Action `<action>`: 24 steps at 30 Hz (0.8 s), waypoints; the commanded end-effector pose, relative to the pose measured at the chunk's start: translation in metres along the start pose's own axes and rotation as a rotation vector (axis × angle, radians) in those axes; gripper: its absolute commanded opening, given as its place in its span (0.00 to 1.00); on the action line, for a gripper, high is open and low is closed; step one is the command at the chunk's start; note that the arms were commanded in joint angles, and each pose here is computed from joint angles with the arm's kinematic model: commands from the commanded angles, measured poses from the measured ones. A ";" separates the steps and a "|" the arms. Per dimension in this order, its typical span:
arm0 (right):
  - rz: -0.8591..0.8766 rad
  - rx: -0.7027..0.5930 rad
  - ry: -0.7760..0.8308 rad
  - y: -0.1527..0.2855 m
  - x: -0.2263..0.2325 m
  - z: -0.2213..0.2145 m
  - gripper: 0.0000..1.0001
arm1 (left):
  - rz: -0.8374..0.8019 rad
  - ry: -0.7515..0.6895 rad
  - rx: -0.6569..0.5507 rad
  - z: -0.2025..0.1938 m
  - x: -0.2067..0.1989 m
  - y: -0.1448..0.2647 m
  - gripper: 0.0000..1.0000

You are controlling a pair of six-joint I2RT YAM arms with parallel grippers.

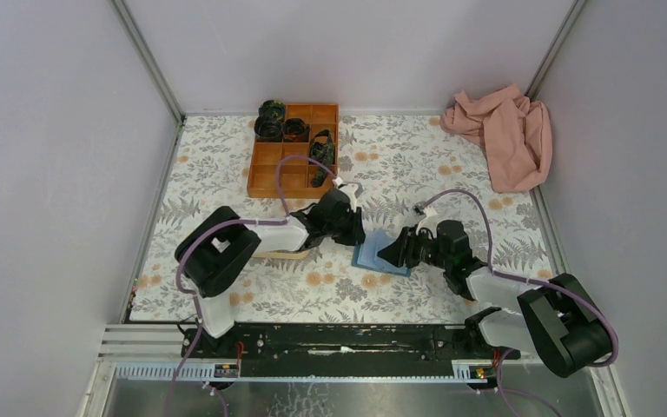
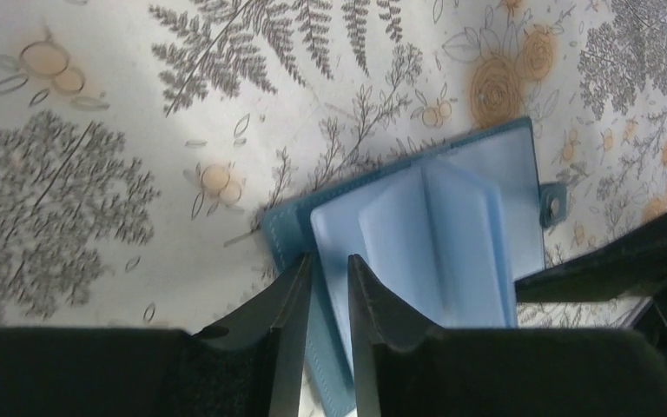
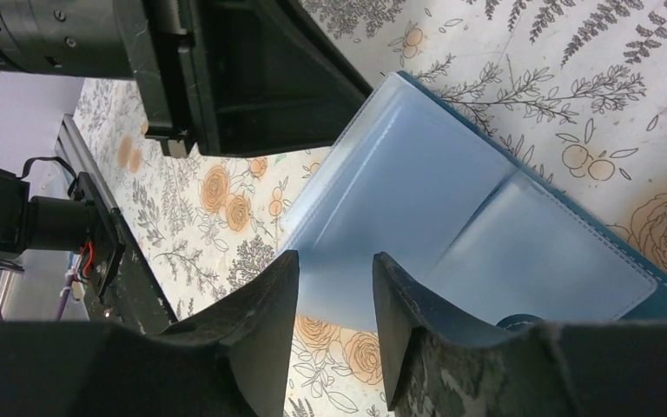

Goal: Take the credit cards out of the card holder

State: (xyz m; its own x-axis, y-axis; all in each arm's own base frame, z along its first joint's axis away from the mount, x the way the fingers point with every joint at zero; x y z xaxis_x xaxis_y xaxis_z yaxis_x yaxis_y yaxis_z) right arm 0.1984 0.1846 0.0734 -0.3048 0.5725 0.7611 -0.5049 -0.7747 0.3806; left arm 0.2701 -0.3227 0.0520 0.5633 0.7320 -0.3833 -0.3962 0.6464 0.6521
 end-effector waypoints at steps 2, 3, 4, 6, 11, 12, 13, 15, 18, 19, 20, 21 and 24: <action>0.056 -0.090 0.063 0.004 0.017 0.017 0.47 | 0.035 -0.022 -0.196 0.028 -0.003 0.032 0.31; 0.039 -0.100 0.063 0.005 0.015 0.018 0.48 | 0.077 -0.013 -0.235 0.031 0.002 0.039 0.32; 0.021 -0.110 0.065 0.006 0.013 0.018 0.49 | 0.102 -0.012 -0.289 0.036 0.004 0.048 0.35; -0.004 -0.117 0.061 0.007 0.009 0.018 0.51 | 0.128 -0.019 -0.370 0.044 0.006 0.066 0.38; -0.023 -0.134 0.049 0.008 0.006 0.018 0.52 | 0.089 -0.065 -0.465 0.055 -0.004 0.089 0.42; -0.033 -0.147 0.045 0.010 0.005 0.019 0.52 | 0.066 -0.073 -0.471 0.056 -0.007 0.090 0.43; -0.048 -0.171 0.042 0.011 0.003 0.021 0.52 | 0.038 -0.081 -0.475 0.056 -0.011 0.090 0.43; -0.079 -0.211 0.036 0.016 -0.001 0.023 0.52 | 0.014 -0.062 -0.483 0.056 -0.014 0.090 0.44; -0.127 -0.287 0.037 0.025 -0.006 0.028 0.53 | 0.037 -0.027 -0.480 0.058 -0.012 0.089 0.45; -0.139 -0.316 0.041 0.028 -0.006 0.031 0.54 | 0.049 -0.020 -0.482 0.058 -0.010 0.089 0.45; -0.150 -0.342 0.045 0.032 -0.008 0.033 0.55 | 0.055 -0.014 -0.488 0.059 -0.010 0.090 0.45; -0.153 -0.370 0.053 0.035 -0.007 0.035 0.57 | 0.059 -0.010 -0.495 0.059 -0.009 0.091 0.46; -0.162 -0.451 0.077 0.046 -0.006 0.042 0.76 | 0.104 0.020 -0.544 0.061 -0.002 0.099 0.54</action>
State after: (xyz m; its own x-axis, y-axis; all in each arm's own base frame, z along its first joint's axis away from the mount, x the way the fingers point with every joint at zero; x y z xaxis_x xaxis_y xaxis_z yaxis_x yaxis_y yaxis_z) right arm 0.2038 0.1489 0.0974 -0.2680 0.6695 0.6927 -0.7602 -0.5887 0.2749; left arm 0.2661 -0.2809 0.1403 0.5385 0.7728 -0.3357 -0.6916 0.6330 0.3479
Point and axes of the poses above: each gripper's point midway between its finger pads, its own y axis back along the fingers, its own x axis along the line the jaws close on, z = x × y, the point moved 4 cm from there along y, back along the fingers, and after that the axes turned 12 degrees about -y, right-handed, at the moved point
